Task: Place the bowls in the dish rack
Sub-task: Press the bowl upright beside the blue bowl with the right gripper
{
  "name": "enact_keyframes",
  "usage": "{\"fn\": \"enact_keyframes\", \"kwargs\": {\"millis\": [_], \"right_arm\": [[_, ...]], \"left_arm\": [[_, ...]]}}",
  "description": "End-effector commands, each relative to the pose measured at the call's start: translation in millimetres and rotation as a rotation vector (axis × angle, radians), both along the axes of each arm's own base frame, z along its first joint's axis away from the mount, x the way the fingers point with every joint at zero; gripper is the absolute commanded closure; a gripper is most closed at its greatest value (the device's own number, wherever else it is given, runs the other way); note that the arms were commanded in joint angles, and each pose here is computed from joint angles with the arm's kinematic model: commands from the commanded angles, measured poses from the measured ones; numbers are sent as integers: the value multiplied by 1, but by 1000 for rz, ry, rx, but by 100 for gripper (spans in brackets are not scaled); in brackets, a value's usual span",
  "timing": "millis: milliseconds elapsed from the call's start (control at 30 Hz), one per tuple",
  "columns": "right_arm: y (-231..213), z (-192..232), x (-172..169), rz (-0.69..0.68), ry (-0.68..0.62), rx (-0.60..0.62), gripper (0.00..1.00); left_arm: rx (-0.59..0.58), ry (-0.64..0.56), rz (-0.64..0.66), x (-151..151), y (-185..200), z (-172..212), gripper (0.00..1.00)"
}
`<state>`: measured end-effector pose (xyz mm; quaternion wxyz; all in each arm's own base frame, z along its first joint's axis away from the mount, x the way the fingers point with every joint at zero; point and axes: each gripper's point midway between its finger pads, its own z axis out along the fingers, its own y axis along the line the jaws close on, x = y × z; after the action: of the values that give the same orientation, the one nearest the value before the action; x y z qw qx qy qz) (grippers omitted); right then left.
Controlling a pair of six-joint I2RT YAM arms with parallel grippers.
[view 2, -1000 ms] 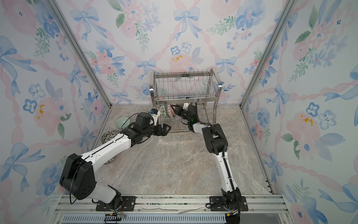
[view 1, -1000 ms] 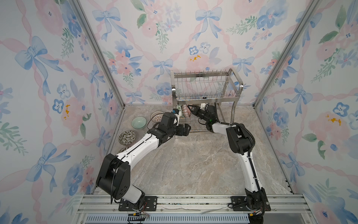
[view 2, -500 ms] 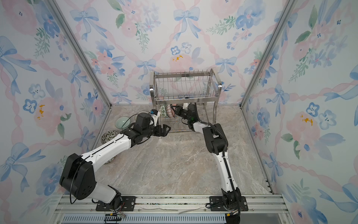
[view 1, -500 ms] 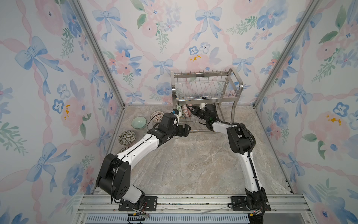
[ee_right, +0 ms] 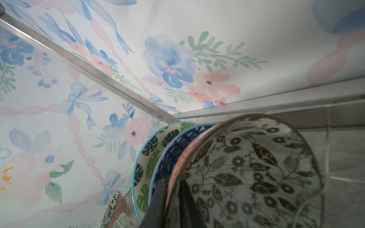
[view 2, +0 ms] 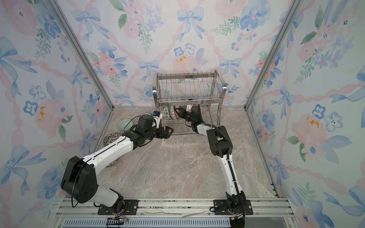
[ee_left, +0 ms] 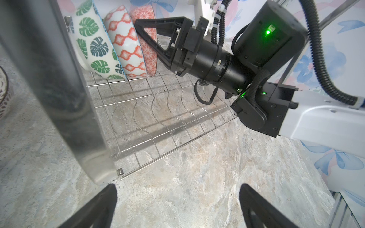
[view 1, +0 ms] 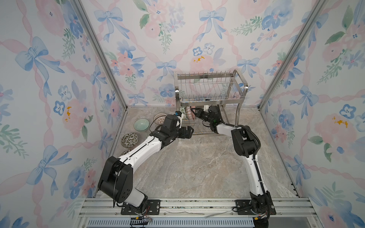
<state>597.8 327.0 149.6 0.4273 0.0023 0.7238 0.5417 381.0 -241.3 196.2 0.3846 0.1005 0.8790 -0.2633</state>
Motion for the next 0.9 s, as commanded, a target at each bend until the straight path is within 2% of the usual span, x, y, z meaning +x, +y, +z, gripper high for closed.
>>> {"fn": "enact_keyframes", "kwargs": {"millis": [0,467,600,867], "right_arm": [[-2,22,1,11,-41,-13,81],[-2,26,-3,17,-52,-31,72],[-2,27,-4,19,-59,-40,65],[-5,33,-7,16,-77,-38,58]], "left_arm": [[14,29,-10,-4,2,-10,2],[23,16,-20,-8,-2,-7,2],[25,14,-18,-8,-1,-7,2],[24,10,-21,-9,-2,-6,2]]}}
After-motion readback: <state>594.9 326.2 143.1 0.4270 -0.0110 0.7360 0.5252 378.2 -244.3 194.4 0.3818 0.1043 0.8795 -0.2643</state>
